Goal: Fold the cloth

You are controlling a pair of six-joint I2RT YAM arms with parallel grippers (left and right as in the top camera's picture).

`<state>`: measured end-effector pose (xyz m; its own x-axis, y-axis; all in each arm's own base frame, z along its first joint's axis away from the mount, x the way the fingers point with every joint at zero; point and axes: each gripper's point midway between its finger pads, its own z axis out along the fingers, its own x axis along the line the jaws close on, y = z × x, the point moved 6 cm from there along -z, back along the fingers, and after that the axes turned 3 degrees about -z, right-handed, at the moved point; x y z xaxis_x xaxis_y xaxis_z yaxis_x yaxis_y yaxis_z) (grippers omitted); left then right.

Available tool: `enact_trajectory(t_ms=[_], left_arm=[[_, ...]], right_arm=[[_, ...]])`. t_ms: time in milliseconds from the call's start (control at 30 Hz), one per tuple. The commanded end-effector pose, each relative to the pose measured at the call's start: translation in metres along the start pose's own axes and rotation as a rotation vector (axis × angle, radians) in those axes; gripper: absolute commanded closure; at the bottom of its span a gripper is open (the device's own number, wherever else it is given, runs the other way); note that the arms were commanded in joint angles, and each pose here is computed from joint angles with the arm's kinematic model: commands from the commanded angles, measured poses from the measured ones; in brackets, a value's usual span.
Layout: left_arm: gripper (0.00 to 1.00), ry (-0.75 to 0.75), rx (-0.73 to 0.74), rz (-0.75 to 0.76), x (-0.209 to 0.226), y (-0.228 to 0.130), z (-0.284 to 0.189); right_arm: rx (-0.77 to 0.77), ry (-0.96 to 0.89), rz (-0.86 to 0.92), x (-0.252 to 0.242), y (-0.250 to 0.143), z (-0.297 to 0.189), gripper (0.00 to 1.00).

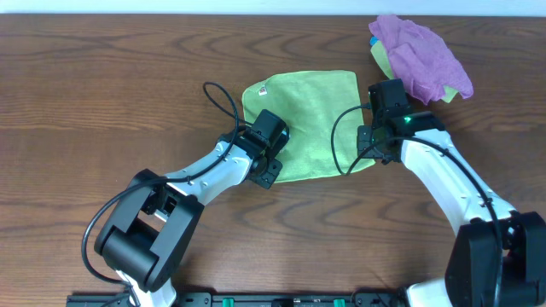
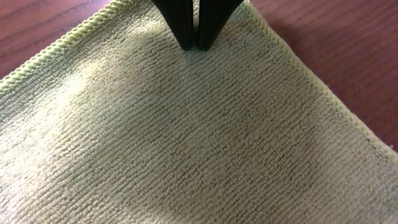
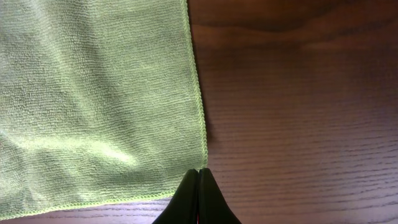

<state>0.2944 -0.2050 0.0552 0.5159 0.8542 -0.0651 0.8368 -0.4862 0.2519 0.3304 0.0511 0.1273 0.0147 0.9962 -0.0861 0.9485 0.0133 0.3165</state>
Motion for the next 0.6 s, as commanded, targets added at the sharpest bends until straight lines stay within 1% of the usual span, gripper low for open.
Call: enact_trajectory(t_ms=[0, 100, 267, 400, 567], left_arm=[[0.94, -0.014, 0.066, -0.020, -0.001, -0.013, 0.007], [0.94, -0.002, 0.101, 0.002, 0.000, -0.019, 0.007], [0.94, 0.096, 0.158, 0.022, 0.011, -0.030, 0.005], [0.94, 0.108, 0.185, 0.029, 0.013, -0.035, 0.004], [0.94, 0.211, 0.218, 0.041, 0.025, -0.041, 0.001]], right_arm=[[-0.011, 0.004, 0.002, -0.002, 0.000, -0.003, 0.99], [-0.010, 0.004, 0.001, -0.002, 0.000, -0.003, 0.99], [-0.011, 0.004, 0.001, -0.002, 0.000, -0.003, 0.99], [-0.013, 0.004, 0.002, -0.002, 0.001, -0.003, 0.99], [-0.012, 0.007, 0.001, -0.002, 0.001, -0.003, 0.99]])
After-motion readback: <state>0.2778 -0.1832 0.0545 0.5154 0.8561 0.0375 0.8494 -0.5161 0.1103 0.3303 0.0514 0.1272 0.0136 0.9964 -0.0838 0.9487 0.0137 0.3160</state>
